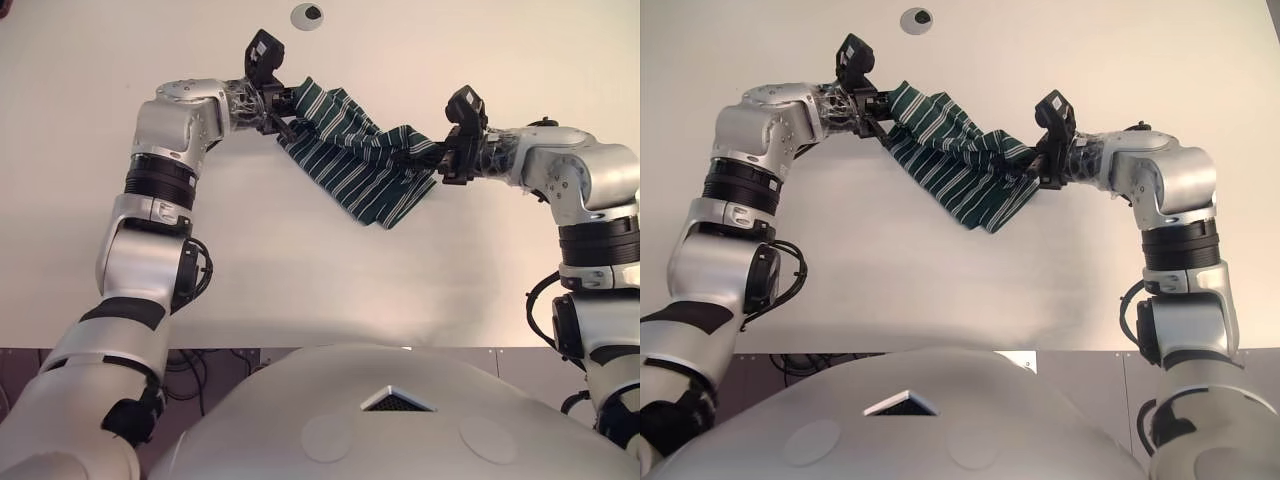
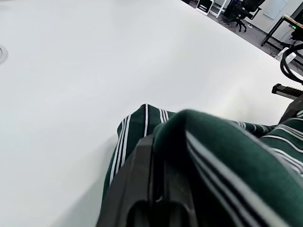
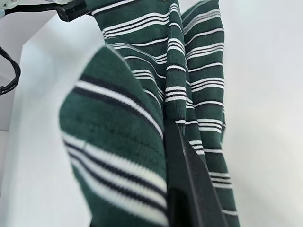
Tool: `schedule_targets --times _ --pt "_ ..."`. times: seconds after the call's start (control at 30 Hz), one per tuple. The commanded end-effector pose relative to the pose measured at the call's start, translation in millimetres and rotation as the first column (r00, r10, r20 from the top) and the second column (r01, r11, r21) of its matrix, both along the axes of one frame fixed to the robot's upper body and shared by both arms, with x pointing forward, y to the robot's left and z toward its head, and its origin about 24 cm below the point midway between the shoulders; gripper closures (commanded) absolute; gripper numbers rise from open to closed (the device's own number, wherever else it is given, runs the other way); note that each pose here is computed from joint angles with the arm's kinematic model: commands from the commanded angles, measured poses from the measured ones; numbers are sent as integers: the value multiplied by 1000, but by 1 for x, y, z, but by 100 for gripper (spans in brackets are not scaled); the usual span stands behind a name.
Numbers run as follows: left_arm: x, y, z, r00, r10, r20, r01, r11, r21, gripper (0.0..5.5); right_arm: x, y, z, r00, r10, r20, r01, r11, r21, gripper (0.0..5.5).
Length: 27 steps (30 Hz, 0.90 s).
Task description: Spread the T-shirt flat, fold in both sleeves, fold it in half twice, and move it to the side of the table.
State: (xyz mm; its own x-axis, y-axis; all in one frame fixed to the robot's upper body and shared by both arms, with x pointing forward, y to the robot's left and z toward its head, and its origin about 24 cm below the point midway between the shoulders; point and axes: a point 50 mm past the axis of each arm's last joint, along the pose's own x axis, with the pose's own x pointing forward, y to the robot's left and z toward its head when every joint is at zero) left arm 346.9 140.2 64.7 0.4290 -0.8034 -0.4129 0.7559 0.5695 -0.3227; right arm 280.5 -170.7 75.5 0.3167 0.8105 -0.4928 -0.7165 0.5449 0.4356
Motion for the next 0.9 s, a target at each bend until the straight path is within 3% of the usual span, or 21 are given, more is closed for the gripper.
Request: schedule_targets --times 0.03,0.2,0.33,0.43,0.6,0.9 --pt "7 -2 2 1000 12 -25 -11 1000 26 545 4 1 1 997 -70 -34 69 998 -11 550" --pt "8 -3 -4 998 34 -57 -32 999 36 478 3 1 -4 991 -109 -72 106 993 -47 550" --pt "13 -7 -3 995 87 -55 -86 996 29 414 6 -2 -6 986 -158 -58 155 986 -66 458" --pt "16 -4 -5 987 154 -46 -152 988 33 387 8 -5 -4 981 -189 -43 186 980 -65 427" --pt "17 -4 -9 978 203 -53 -202 979 22 387 12 -10 2 972 -235 -7 235 971 -49 427" --pt "20 -10 -8 965 257 -61 -257 966 6 387 21 -27 -2 947 -303 106 316 936 -155 427"
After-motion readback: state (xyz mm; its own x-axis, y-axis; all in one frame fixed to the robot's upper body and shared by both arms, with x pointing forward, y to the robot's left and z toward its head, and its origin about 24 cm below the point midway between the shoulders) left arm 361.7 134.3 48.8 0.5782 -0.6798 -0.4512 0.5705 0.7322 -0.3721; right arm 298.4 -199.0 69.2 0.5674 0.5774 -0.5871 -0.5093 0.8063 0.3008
